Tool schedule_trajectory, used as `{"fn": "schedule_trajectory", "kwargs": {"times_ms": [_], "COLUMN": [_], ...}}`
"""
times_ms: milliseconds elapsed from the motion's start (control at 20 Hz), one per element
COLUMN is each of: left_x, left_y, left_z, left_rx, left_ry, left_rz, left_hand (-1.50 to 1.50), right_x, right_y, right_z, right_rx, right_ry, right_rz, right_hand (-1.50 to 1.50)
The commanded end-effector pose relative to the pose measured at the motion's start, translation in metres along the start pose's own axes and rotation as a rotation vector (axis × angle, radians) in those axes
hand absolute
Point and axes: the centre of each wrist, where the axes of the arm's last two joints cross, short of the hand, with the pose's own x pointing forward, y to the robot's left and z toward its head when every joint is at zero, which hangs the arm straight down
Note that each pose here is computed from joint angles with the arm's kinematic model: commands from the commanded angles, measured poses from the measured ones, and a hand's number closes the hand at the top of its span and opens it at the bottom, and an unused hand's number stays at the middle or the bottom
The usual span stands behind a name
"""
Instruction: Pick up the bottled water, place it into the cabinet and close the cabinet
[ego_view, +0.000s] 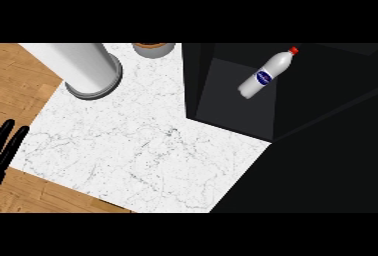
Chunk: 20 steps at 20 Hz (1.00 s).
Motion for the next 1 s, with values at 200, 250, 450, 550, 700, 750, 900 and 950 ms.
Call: {"fn": "schedule_trajectory", "kwargs": {"times_ms": [200,250,450,550,700,750,900,950], "left_x": [-0.002,-0.001,0.0,0.001,-0.003,-0.002,-0.004,-0.004], "left_y": [0.004,0.005,0.008,0.01,0.009,0.009,0.012,0.009], "left_z": [0.001,0.002,0.0,0.0,0.003,0.001,0.003,0.0], "left_rx": [0.009,0.007,0.018,0.023,0.026,0.017,0.026,0.014], "left_ry": [0.006,0.02,0.005,0.003,0.0,0.022,0.017,0.011], "left_rz": [0.001,-0.003,0.003,0.002,0.015,0.003,0.014,0.017], "left_hand": [-1.5,-1.5,-1.5,-1.5,-1.5,-1.5,-1.5,-1.5], "right_x": [-0.008,-0.009,-0.015,-0.018,-0.025,-0.028,-0.036,-0.035], "right_y": [-0.022,-0.027,-0.043,-0.052,-0.066,-0.071,-0.086,-0.093], "right_z": [-0.022,-0.025,-0.038,-0.046,-0.06,-0.065,-0.088,-0.094], "right_rx": [-0.061,-0.067,-0.071,-0.09,-0.114,-0.108,-0.14,-0.143], "right_ry": [0.107,0.124,0.188,0.199,0.229,0.253,0.27,0.279], "right_rz": [0.08,0.091,0.124,0.121,0.112,0.115,0.077,0.083], "right_hand": [1.5,1.5,1.5,1.5,1.5,1.5,1.5,1.5]}}
